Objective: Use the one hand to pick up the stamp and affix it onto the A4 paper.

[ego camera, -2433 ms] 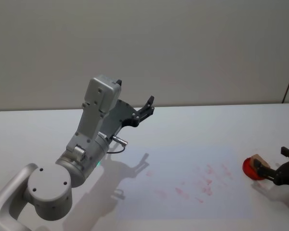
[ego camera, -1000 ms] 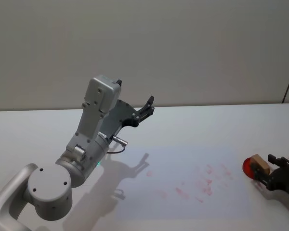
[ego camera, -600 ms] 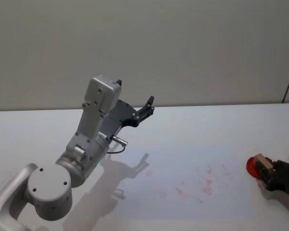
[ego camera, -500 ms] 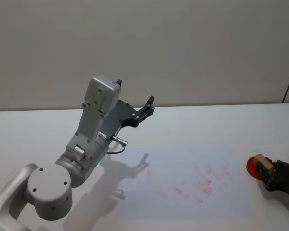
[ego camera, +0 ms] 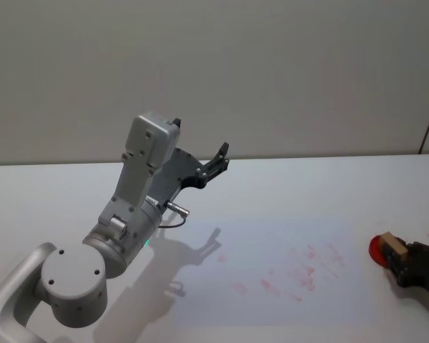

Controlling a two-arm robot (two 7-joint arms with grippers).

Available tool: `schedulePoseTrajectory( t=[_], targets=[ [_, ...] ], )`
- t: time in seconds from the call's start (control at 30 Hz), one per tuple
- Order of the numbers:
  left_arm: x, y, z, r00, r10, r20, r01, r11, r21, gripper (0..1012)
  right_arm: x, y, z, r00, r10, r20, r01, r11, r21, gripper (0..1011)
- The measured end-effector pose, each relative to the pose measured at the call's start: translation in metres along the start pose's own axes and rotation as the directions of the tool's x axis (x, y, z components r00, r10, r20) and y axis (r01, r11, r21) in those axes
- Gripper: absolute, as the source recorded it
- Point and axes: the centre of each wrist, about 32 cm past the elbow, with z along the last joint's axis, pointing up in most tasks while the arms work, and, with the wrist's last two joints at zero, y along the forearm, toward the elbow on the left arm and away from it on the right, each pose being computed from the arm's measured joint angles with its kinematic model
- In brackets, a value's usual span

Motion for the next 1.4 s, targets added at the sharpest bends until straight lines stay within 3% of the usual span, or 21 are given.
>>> schedulePoseTrajectory(
  t=[0.4, 0.7, 1.13, 1.4],
  targets=[
    [0.0, 0.0, 0.0, 1.0, 0.0, 0.0, 0.0, 1.0, 0.0, 1001, 0.001, 0.0, -0.002, 1.0, -0.006, 0.0, 0.006, 1.0, -0.009, 221],
    [0.0, 0.0, 0.0, 1.0, 0.0, 0.0, 0.0, 1.0, 0.0, 1001, 0.0, 0.002, -0.001, 1.0, -0.009, -0.001, 0.009, 1.0, 0.021, 221],
    [0.0, 0.0, 0.0, 1.0, 0.0, 0.0, 0.0, 1.0, 0.0, 1001, -0.016, 0.012, 0.028, 0.998, 0.046, -0.036, -0.039, 0.986, 0.16, 221],
    [0.0, 0.0, 0.0, 1.0, 0.0, 0.0, 0.0, 1.0, 0.0, 1001, -0.031, 0.019, 0.039, 0.992, 0.116, -0.037, -0.106, 0.973, 0.205, 221]
  ],
)
